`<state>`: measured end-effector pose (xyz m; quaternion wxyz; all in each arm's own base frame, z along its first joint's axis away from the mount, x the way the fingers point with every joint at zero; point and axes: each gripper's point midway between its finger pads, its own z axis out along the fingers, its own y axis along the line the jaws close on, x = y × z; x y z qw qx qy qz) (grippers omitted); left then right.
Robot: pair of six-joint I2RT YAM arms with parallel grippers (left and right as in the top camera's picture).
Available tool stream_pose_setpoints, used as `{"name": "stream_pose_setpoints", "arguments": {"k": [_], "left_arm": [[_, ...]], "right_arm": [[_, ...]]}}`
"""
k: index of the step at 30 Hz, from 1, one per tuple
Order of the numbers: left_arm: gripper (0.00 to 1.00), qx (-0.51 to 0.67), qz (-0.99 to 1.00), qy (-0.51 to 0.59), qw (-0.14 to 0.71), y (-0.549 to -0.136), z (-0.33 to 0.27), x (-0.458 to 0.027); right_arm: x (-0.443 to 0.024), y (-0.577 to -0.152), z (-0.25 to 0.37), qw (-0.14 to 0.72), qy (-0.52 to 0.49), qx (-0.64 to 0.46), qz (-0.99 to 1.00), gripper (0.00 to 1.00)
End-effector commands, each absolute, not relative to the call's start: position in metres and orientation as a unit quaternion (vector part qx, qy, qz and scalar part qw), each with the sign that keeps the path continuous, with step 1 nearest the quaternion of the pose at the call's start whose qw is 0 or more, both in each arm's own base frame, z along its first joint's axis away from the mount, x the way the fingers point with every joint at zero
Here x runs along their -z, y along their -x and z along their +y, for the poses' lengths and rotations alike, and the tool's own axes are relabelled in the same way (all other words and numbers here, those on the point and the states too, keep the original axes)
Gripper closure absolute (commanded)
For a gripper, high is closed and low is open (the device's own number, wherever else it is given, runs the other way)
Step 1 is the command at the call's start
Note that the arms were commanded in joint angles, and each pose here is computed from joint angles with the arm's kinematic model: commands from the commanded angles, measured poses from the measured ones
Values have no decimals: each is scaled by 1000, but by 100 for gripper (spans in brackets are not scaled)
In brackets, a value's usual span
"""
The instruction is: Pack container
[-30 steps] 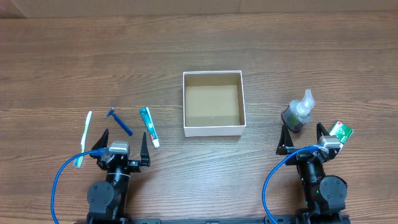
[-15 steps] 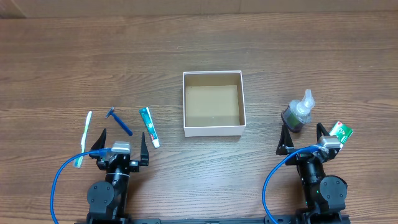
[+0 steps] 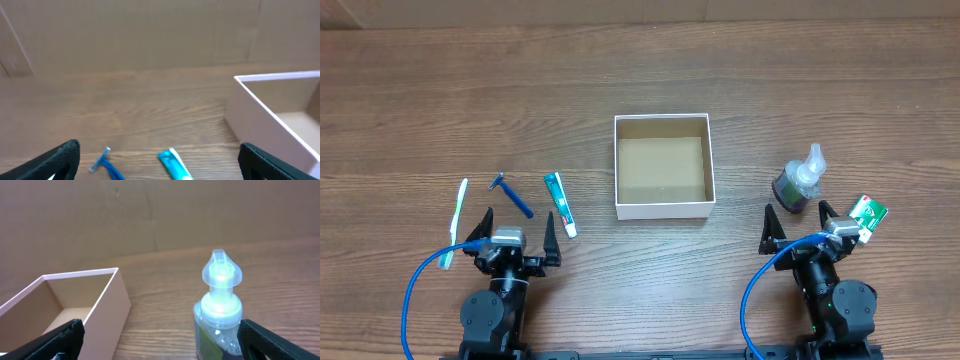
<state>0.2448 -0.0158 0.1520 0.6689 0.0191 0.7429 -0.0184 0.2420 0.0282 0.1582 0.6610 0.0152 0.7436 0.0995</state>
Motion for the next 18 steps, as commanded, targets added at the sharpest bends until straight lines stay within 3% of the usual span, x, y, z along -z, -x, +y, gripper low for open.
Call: {"name": "stream_pose_setpoints", "arguments": {"k": [1, 8, 18], "left_arm": [[0, 65, 756, 30, 650, -234, -16, -170], [0, 73, 763, 42, 641, -206, -13, -251], [0, 82, 896, 26, 437, -219, -28, -263]], "right_arm": [[-203, -234, 30, 670, -14, -108, 734, 0], [-265, -240, 31, 620, -16, -104, 777, 0], [-277, -298, 36, 384, -29, -81, 919, 0]]}}
